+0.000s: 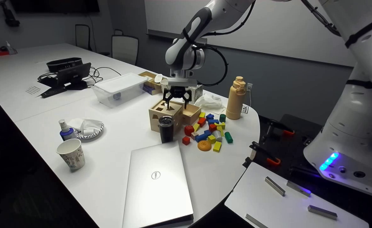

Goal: Slightly remove the top cover of the wooden box with shapes

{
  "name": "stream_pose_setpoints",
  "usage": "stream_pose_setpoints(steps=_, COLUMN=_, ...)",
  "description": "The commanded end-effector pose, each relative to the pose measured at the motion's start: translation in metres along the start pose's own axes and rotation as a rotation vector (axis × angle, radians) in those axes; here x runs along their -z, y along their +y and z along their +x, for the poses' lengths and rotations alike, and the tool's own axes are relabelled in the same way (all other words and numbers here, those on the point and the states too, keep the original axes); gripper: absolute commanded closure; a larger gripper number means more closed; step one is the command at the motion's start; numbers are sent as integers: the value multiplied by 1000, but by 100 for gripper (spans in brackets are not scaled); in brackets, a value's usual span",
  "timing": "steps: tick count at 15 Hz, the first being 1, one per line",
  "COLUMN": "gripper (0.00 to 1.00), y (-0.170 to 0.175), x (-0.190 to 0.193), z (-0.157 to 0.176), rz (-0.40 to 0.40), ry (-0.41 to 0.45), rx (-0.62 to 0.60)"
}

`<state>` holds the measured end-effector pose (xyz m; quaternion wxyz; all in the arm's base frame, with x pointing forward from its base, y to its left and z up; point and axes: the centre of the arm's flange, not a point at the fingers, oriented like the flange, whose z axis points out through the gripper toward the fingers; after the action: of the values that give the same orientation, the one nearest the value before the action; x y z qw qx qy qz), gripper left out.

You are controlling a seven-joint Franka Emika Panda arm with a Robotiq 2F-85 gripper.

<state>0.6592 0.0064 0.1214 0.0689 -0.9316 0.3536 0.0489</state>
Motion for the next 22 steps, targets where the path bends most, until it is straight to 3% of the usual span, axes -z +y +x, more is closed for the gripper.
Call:
stream_pose_setpoints(steps=1, gripper=0, y=-11, x=-8, z=5, rz=-53, ry=-38, rx=-45)
stream_pose_setpoints(steps=22, gripper=0, y=-8, x=-5, z=3, rz=-109, ry=-34, rx=-210)
